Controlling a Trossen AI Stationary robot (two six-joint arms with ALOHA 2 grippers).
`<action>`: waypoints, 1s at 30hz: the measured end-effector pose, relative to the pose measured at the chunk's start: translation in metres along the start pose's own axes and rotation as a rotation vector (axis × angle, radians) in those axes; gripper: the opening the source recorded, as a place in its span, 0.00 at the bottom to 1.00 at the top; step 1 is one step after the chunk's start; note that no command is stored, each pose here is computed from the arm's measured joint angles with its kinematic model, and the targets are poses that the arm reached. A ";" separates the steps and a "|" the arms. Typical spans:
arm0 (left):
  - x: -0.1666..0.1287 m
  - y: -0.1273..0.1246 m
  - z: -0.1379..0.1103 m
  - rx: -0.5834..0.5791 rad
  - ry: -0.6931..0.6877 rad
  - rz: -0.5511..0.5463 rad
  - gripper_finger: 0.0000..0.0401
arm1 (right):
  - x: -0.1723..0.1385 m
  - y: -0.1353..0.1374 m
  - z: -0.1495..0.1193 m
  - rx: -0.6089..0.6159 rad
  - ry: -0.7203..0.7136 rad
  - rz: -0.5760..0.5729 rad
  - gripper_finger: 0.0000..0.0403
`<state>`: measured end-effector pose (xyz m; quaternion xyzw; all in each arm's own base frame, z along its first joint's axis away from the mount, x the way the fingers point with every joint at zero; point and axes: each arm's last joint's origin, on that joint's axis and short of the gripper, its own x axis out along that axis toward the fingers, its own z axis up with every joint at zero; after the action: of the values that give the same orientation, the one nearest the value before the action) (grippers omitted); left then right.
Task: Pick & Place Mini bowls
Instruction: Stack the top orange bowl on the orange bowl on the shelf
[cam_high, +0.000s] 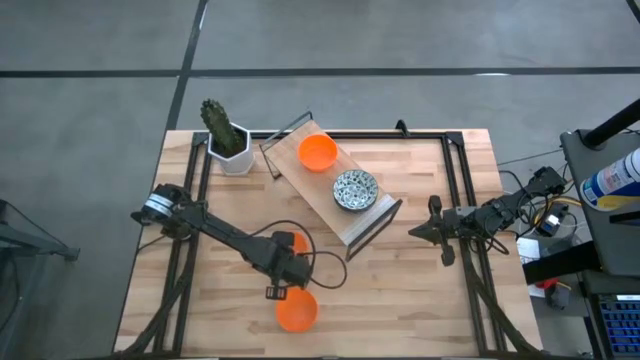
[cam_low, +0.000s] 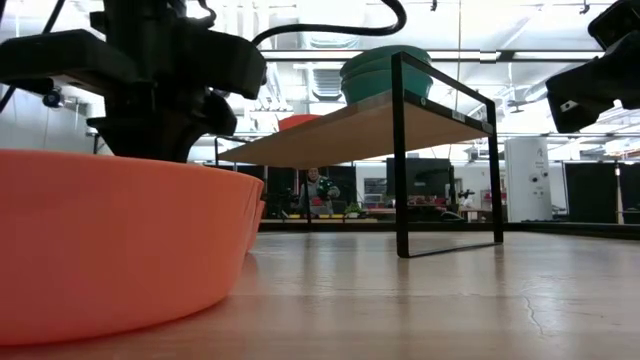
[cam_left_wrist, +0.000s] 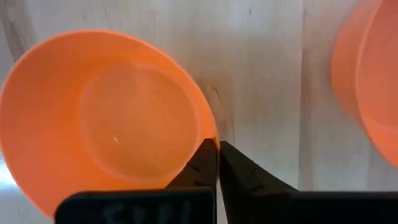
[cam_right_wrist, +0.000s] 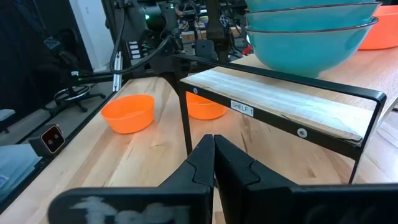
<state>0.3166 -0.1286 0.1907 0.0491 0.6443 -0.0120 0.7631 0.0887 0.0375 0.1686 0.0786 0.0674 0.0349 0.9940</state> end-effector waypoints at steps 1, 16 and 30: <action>0.000 0.000 -0.001 -0.002 0.008 0.002 0.01 | 0.000 0.000 0.000 0.000 0.000 0.000 0.02; -0.057 0.001 -0.024 -0.080 -0.040 0.035 0.00 | 0.000 0.000 0.000 0.000 0.000 0.000 0.02; -0.170 0.052 -0.040 -0.108 -0.391 0.219 0.00 | 0.000 0.000 0.000 0.000 0.000 0.000 0.02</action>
<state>0.2529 -0.0812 0.3541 0.0746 0.4747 0.0962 0.8717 0.0887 0.0375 0.1686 0.0786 0.0674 0.0349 0.9940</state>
